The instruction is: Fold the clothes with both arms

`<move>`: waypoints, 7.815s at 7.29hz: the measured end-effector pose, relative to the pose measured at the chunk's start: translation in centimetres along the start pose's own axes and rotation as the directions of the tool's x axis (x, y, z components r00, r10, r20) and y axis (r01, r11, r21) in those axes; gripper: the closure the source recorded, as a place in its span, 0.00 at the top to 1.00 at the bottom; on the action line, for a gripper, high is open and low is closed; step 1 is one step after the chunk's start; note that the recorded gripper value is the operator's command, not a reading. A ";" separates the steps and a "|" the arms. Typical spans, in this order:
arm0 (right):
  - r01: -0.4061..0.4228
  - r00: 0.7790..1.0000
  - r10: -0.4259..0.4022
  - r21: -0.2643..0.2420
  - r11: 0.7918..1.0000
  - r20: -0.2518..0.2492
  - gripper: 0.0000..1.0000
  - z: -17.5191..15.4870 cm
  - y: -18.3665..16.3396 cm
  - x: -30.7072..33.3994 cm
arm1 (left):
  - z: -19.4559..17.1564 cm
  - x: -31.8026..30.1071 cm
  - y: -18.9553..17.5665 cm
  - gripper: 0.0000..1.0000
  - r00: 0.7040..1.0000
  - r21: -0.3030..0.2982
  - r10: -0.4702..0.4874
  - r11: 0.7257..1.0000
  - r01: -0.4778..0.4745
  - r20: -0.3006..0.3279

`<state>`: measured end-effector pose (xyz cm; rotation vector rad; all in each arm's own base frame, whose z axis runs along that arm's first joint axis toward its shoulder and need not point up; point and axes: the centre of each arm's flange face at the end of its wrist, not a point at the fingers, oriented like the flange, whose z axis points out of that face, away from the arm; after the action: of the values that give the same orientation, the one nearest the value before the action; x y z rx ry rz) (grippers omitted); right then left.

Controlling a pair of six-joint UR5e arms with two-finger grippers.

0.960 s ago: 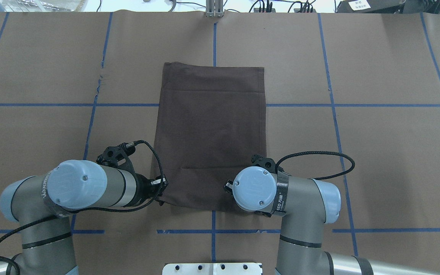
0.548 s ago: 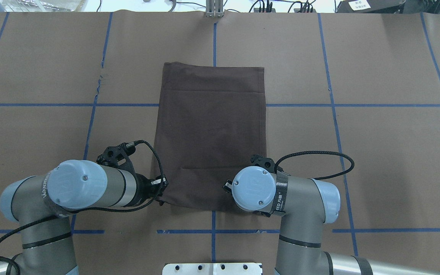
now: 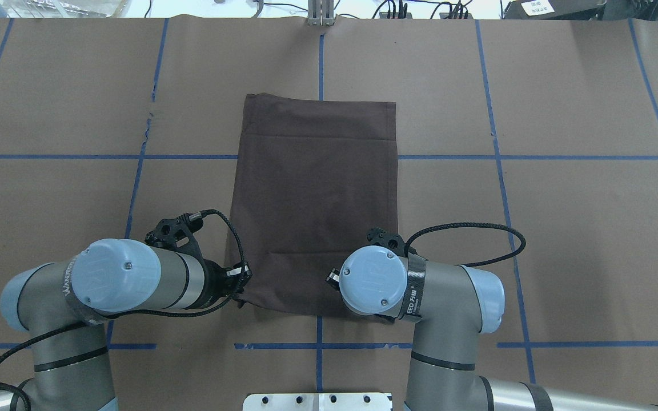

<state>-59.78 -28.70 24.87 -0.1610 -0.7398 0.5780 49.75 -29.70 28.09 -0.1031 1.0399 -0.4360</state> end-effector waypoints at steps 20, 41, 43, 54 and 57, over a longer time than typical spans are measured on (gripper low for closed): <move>0.003 0.998 -0.002 0.023 1.000 -0.059 0.37 1.2 0.0 0.6 | -0.2 0.3 -0.3 0.00 1.000 0.008 -0.003 1.000 0.003 -0.006; 0.091 0.989 -0.092 0.015 0.996 0.117 0.00 -9.1 -6.7 0.8 | -5.8 6.4 1.1 0.00 0.991 -0.033 0.005 0.999 -0.009 -0.135; 0.056 0.991 -0.057 0.011 0.998 0.117 0.00 -8.1 -13.0 -3.3 | -3.2 9.7 -5.3 0.00 0.992 0.033 -0.053 0.998 0.057 -0.111; 0.205 0.970 -0.202 -0.009 0.979 0.133 1.00 -8.9 -39.7 -12.8 | -4.1 6.3 -35.1 1.00 0.971 0.210 0.236 0.952 -0.224 -0.034; 0.370 0.929 -0.368 0.092 0.924 -0.044 1.00 -6.2 -30.1 -16.8 | -8.8 -1.1 -39.1 1.00 0.938 0.212 0.345 0.916 -0.339 0.008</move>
<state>-52.32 -62.64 20.50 0.0636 -0.6933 0.2502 30.02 -63.73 35.69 0.2743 1.0101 -0.2254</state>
